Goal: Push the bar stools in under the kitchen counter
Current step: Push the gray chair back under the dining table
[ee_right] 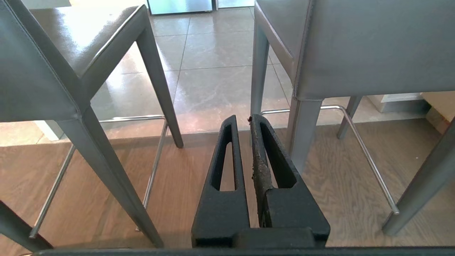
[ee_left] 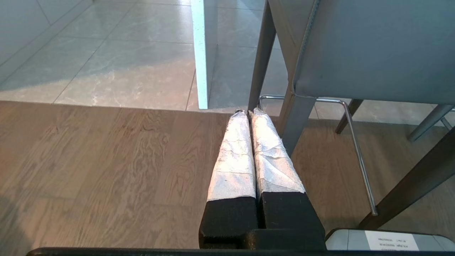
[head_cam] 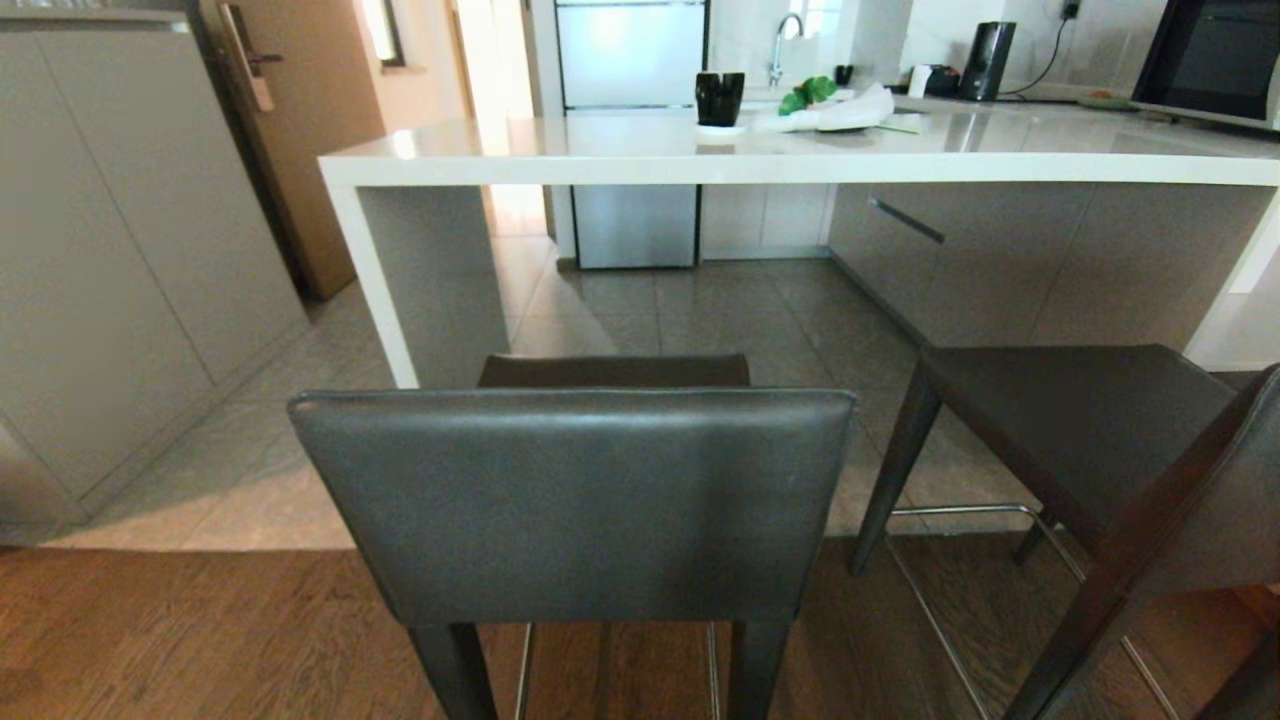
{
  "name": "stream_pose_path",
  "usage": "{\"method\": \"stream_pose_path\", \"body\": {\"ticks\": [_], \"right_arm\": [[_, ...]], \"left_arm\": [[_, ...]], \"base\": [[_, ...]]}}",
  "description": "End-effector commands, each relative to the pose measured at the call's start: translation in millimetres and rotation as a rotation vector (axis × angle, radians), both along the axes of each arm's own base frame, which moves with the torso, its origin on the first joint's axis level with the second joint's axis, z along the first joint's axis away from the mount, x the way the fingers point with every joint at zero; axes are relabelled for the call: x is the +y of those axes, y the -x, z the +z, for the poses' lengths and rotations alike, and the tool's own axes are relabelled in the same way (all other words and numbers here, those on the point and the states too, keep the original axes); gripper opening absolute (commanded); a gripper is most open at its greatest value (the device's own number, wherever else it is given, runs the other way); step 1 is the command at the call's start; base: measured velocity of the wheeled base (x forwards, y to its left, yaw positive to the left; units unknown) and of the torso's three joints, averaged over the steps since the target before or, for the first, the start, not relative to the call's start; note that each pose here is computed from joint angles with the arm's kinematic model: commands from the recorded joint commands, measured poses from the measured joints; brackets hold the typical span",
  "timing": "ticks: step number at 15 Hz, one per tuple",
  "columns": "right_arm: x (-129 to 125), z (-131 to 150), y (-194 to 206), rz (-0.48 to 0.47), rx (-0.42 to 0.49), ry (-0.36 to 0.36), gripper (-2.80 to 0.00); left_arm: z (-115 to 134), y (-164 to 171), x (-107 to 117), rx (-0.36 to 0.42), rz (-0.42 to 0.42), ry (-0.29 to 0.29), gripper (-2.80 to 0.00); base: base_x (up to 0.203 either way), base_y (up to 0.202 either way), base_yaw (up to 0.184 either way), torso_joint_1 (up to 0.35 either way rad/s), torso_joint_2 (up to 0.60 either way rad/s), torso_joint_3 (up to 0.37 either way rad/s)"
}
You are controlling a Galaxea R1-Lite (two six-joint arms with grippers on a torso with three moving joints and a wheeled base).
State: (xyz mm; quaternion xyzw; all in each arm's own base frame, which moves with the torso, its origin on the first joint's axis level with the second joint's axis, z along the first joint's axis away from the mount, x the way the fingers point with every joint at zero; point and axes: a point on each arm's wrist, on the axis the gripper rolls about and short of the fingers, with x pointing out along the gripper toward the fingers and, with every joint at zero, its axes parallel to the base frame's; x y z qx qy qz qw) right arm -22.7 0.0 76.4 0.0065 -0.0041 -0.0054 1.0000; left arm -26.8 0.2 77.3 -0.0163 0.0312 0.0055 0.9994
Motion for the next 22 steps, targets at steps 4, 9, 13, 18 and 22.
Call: {"method": "stream_pose_path", "body": {"ticks": [4,9,13,18,22], "right_arm": [[0.0,0.0,-0.1,0.0,0.0,-0.001,-2.8],[0.0,0.0,-0.1,0.0,0.0,0.0,-2.8],[0.0,0.0,-0.1,0.0,0.0,0.002,-2.8],[0.0,0.0,-0.1,0.0,0.0,0.002,-2.8],[0.0,0.0,-0.1,0.0,0.0,0.001,-2.8]], "left_arm": [[-0.4,-0.2,0.0,0.003,-0.001,0.001,-2.8],[-0.2,-0.2,0.0,0.002,0.0,0.001,-2.8],[0.0,-0.1,0.0,0.002,0.001,-0.001,-2.8],[0.0,-0.1,0.0,0.002,-0.001,0.001,-2.8],[-0.5,-0.3,0.0,0.003,-0.001,0.001,-2.8]], "base": [[0.0,0.0,0.0,0.0,0.0,0.0],[0.0,0.0,0.0,0.0,0.0,0.0],[0.0,0.0,0.0,0.0,0.0,0.0],[0.0,0.0,0.0,0.0,0.0,0.0],[0.0,0.0,0.0,0.0,0.0,0.0]]}}
